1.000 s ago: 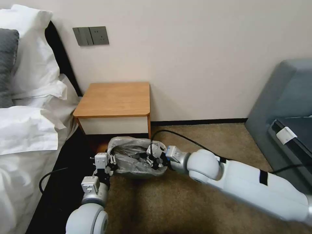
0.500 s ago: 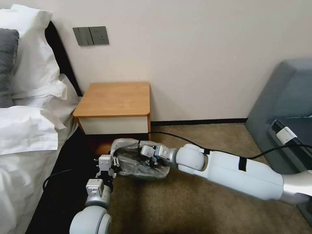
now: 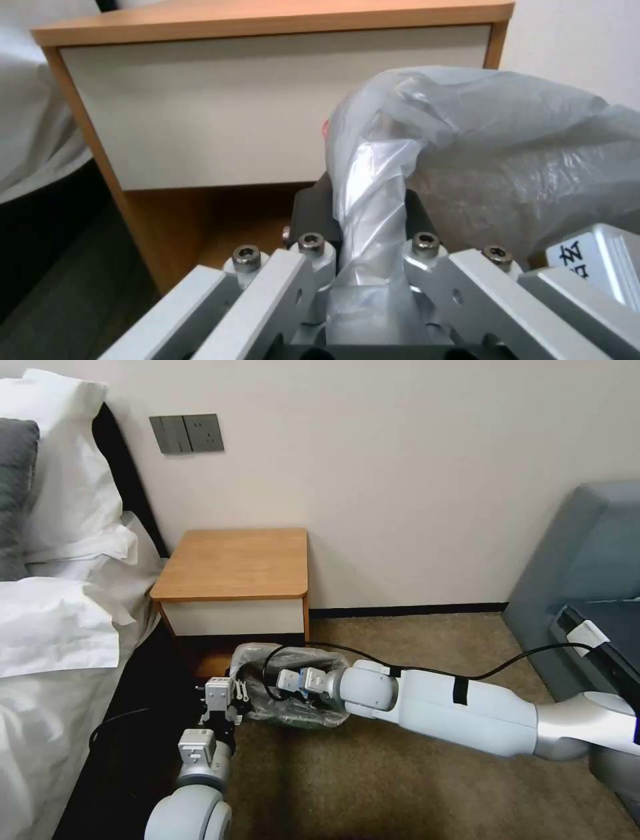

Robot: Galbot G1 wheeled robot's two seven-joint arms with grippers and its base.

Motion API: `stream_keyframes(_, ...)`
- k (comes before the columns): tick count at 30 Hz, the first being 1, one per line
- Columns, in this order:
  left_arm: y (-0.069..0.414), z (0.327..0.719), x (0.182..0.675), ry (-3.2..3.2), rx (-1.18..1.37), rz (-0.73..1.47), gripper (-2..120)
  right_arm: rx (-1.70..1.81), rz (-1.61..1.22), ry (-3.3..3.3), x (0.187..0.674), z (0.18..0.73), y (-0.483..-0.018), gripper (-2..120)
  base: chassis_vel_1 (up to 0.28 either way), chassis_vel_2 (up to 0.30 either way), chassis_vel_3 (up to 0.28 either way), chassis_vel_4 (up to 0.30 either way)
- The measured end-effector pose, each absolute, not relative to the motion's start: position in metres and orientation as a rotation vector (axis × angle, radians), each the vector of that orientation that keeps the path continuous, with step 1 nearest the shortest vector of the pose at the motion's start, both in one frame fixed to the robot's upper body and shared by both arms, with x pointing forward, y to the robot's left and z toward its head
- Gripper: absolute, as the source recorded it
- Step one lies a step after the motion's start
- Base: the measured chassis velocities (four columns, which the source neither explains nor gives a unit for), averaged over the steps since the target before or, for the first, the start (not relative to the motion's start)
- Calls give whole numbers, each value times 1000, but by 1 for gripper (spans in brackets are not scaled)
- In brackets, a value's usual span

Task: Pick up the garbage bag from the table and place it over the trash can.

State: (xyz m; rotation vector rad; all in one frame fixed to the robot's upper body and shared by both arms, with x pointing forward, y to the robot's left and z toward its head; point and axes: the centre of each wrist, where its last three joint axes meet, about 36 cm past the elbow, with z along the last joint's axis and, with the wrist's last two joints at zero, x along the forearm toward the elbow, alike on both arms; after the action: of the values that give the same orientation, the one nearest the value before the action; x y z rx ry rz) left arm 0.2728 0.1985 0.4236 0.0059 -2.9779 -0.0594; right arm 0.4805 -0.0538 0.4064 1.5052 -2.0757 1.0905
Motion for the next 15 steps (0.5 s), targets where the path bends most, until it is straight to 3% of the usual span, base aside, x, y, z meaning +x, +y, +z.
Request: stream_keyframes(15, 210, 415, 283, -2968, 65, -27, 7, 1565, 948, -2191, 448, 441, -83, 0, 0, 0, 0, 0)
